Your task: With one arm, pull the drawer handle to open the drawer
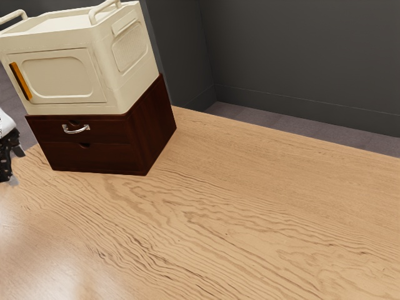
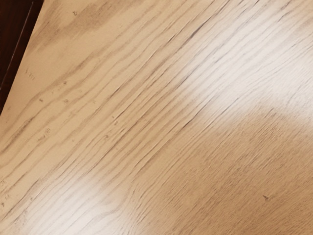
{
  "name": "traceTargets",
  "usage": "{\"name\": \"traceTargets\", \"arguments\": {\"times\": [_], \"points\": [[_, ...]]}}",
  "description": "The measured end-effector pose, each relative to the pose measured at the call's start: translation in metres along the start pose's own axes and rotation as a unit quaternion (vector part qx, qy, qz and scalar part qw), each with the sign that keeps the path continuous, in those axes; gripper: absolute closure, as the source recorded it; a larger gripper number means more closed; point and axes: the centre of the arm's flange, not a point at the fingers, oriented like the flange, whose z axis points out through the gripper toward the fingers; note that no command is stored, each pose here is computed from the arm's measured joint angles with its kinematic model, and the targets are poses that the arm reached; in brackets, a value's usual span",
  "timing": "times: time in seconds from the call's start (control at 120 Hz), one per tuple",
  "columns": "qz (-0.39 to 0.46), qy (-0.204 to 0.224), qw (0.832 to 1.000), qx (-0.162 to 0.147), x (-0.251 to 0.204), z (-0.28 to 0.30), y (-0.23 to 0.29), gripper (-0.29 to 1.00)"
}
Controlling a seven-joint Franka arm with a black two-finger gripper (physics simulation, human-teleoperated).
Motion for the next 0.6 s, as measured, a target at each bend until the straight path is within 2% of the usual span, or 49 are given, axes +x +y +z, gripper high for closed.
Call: {"name": "traceTargets", "arguments": {"times": [0.233,0.433,0.6], "points": [[0.056,0.017,0.998,0.026,0.009,0.005,-0.01,0.0],[0.092,0.018,0.995,0.033,0.014,0.015,-0.029,0.0],[0.102,0.035,0.994,0.036,0.016,0.02,-0.038,0.0]]}}
